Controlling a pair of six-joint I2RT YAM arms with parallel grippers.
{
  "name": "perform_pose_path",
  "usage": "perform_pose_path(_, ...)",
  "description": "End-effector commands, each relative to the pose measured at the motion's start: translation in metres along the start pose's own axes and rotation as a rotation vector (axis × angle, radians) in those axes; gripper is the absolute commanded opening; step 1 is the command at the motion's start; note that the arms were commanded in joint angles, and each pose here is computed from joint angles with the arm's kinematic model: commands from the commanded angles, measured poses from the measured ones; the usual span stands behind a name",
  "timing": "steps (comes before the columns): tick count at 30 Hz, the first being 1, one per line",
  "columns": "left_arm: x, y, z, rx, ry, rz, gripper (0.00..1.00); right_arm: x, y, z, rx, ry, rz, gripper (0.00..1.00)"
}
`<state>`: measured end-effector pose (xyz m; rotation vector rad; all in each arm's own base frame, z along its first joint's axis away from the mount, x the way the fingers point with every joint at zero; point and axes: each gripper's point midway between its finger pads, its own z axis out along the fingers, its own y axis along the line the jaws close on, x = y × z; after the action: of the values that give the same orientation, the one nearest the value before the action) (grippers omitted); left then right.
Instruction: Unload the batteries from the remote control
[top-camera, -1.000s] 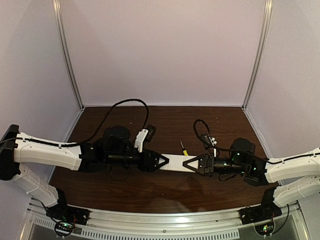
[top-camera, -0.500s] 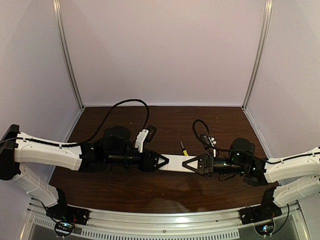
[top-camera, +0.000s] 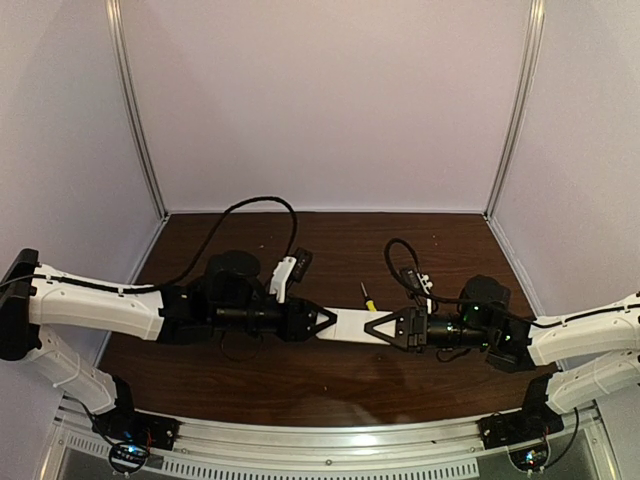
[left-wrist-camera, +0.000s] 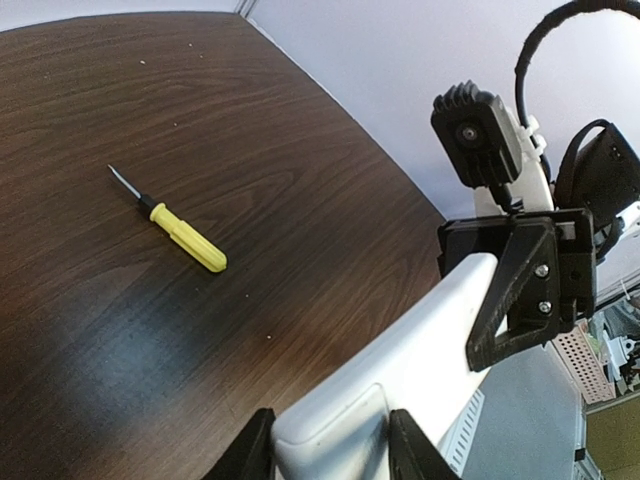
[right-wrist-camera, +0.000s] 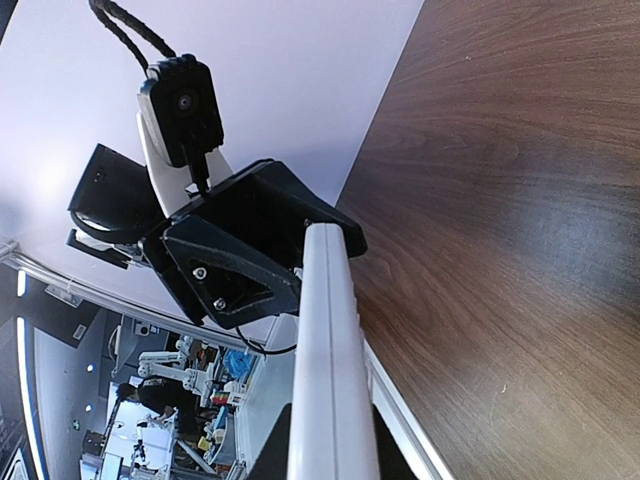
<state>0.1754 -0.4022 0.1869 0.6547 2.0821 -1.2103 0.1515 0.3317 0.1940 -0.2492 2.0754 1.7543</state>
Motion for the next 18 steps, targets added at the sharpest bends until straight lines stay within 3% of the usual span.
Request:
perform_pose_path(1, 0.0055, -0.0012, 0.0032, 0.013, 0.008, 0.012, 0.37, -0.0070, 0.0268, 0.0009, -0.091, -0.014, -0.037, 0.00)
perform_pose_path(18, 0.0072, 0.0014, 0.0004, 0.001, 0.012, 0.009, 0.32, -0.0073, 0.0287, 0.0002, -0.096, -0.015, -0.039, 0.00)
